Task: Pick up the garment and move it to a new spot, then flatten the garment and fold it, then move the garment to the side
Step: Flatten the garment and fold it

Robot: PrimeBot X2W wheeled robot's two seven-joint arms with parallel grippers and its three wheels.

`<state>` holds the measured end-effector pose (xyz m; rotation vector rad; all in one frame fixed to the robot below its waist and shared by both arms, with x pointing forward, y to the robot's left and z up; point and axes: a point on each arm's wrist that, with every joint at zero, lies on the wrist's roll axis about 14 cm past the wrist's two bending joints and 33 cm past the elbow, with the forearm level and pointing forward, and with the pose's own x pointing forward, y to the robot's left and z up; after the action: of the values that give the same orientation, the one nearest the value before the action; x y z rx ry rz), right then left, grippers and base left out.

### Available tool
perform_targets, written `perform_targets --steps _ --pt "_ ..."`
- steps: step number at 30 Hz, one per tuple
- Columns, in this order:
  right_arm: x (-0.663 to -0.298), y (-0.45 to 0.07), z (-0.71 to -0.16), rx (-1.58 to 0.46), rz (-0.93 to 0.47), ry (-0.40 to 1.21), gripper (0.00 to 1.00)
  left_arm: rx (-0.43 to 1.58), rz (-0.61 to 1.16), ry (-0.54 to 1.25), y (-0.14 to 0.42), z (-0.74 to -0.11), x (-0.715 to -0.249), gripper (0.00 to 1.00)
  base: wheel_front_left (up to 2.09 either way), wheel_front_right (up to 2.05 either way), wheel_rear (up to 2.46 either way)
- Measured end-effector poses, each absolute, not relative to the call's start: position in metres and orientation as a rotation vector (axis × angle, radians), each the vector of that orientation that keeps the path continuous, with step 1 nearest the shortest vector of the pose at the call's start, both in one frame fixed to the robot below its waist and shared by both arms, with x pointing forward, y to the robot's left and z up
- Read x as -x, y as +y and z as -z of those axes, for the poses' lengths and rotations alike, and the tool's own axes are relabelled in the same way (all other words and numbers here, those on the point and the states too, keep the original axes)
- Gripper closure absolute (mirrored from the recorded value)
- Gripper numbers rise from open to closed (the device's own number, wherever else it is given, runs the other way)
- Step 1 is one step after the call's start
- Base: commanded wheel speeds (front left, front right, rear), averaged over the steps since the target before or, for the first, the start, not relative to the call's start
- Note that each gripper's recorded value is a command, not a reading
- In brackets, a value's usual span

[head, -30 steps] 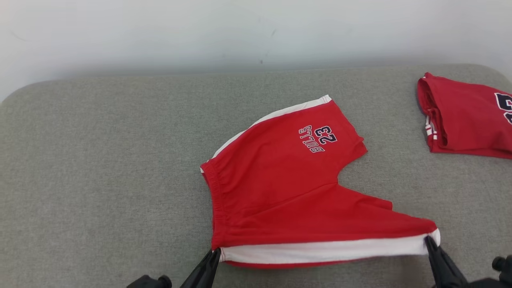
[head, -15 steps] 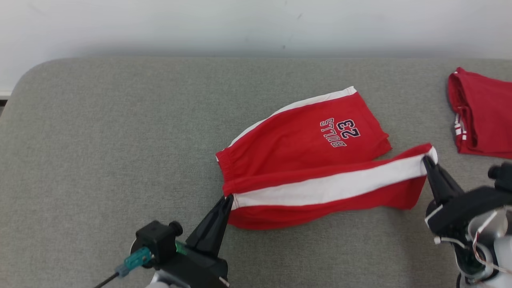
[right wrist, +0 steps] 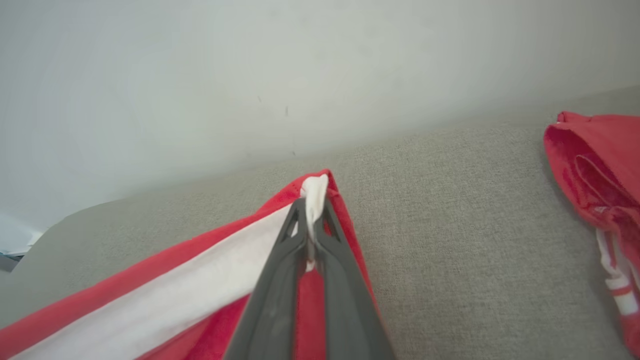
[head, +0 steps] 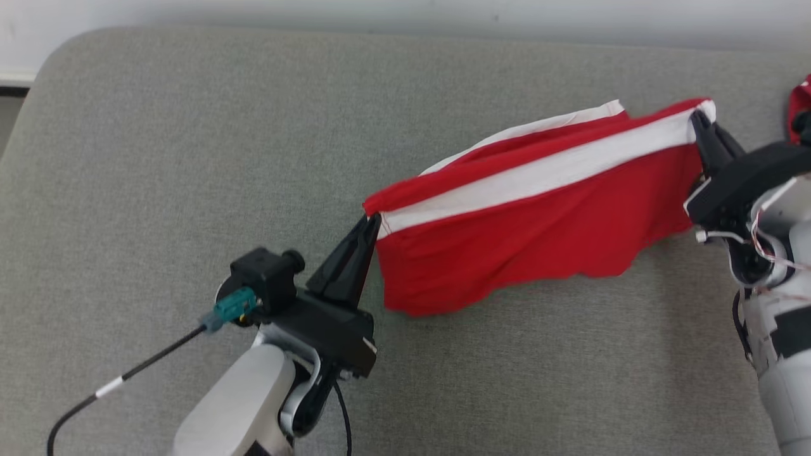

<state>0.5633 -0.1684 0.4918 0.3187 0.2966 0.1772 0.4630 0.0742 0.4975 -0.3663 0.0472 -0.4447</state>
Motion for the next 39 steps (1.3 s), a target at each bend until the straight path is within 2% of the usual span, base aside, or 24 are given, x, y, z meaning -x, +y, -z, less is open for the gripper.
perform_targets --steps 11,12,13,14,15,16,25,32,39 --pt "-0.616 -0.15 -0.461 -0.263 -0.176 0.353 1.0 0.325 0.405 0.113 0.084 -0.469 -0.5 1.0 0.0 0.0 0.0" --pt "-0.618 -0.148 -0.457 -0.256 -0.176 0.361 0.93 0.32 0.407 0.124 0.083 -0.465 -0.5 1.0 0.0 0.0 0.0" --pt "-0.619 -0.147 -0.454 -0.252 -0.177 0.36 0.07 0.317 0.406 0.132 0.083 -0.462 -0.501 1.0 0.0 0.0 0.0" --pt "-0.62 -0.146 -0.452 -0.249 -0.177 0.363 0.0 0.315 0.404 0.138 0.084 -0.459 -0.501 0.78 0.0 0.0 0.0" --pt "-0.621 -0.144 -0.451 -0.247 -0.179 0.364 0.0 0.311 0.402 0.139 0.084 -0.459 -0.502 0.21 0.0 0.0 0.0" --pt "-0.62 -0.144 -0.45 -0.244 -0.18 0.366 0.0 0.309 0.4 0.136 0.085 -0.459 -0.502 0.0 0.0 0.0 0.0" --pt "-0.605 -0.154 -0.454 -0.152 -0.191 0.355 0.0 0.286 0.364 0.069 0.097 -0.48 -0.496 0.0 0.0 0.0 0.0" --pt "-0.576 -0.164 -0.439 -0.101 -0.201 0.4 0.0 0.253 0.206 -0.085 0.144 -0.519 -0.483 0.0 0.0 0.0 0.0" --pt "-0.555 -0.168 -0.42 -0.115 -0.193 0.459 0.0 0.227 0.065 -0.146 0.183 -0.527 -0.453 0.0 0.0 0.0 0.0"
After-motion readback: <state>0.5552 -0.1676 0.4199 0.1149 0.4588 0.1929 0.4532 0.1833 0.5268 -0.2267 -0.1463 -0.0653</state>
